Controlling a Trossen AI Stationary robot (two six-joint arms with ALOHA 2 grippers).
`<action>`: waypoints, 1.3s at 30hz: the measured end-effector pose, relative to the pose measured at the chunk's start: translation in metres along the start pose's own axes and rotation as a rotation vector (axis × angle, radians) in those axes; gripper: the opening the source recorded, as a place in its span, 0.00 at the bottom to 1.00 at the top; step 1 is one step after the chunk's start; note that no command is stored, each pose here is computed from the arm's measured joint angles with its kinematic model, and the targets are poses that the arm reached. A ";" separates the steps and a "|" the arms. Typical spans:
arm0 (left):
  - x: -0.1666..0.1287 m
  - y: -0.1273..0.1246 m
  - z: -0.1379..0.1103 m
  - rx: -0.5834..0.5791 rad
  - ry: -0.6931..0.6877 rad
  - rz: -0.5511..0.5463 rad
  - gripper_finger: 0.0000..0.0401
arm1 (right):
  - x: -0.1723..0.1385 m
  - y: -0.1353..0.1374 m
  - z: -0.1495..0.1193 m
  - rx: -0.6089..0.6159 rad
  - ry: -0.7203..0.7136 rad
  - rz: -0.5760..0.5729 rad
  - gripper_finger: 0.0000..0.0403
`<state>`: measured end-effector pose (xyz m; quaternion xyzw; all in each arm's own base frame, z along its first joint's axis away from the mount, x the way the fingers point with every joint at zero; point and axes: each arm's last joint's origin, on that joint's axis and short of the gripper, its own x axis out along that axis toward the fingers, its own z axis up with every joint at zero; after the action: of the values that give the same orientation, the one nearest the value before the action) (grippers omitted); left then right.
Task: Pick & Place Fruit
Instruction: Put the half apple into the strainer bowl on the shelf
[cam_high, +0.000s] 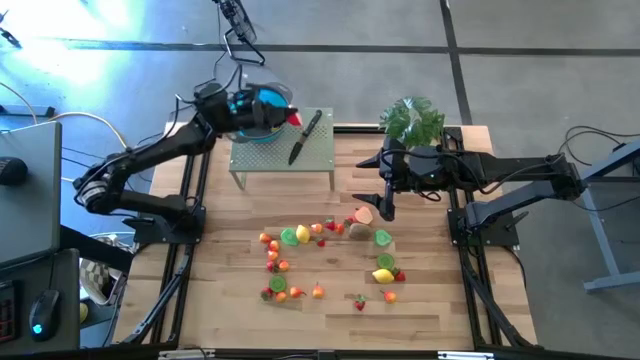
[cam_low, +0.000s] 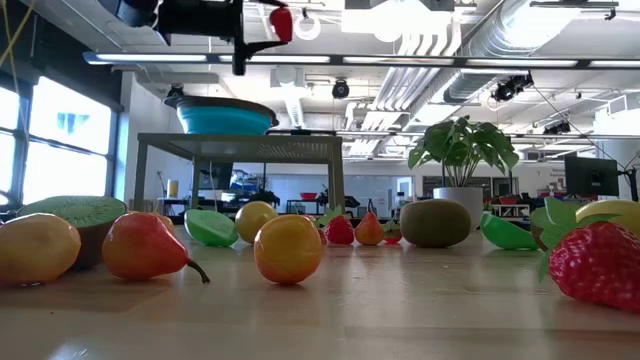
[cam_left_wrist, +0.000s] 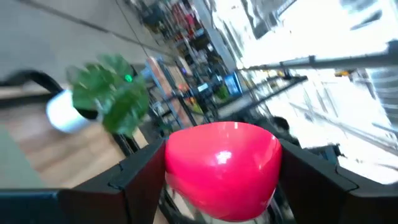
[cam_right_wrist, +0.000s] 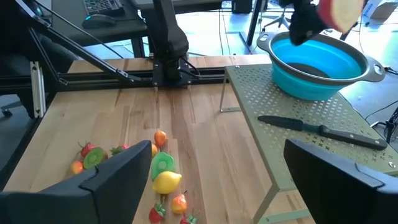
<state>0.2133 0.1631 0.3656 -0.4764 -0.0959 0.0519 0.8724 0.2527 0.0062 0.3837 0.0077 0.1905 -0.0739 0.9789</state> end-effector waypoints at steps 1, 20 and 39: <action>-0.003 0.002 0.004 0.003 -0.018 0.010 0.66 | 0.000 0.000 0.000 0.000 0.000 0.000 0.89; -0.018 0.000 0.033 0.133 -0.035 0.299 0.66 | 0.001 -0.003 0.000 -0.001 -0.001 -0.035 0.89; -0.036 -0.010 0.045 0.339 -0.025 1.049 0.66 | 0.001 -0.004 0.000 -0.002 -0.003 -0.066 0.89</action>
<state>0.1680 0.1878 0.3936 -0.3125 0.1536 0.5002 0.7928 0.2527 0.0023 0.3835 0.0005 0.1894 -0.1062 0.9761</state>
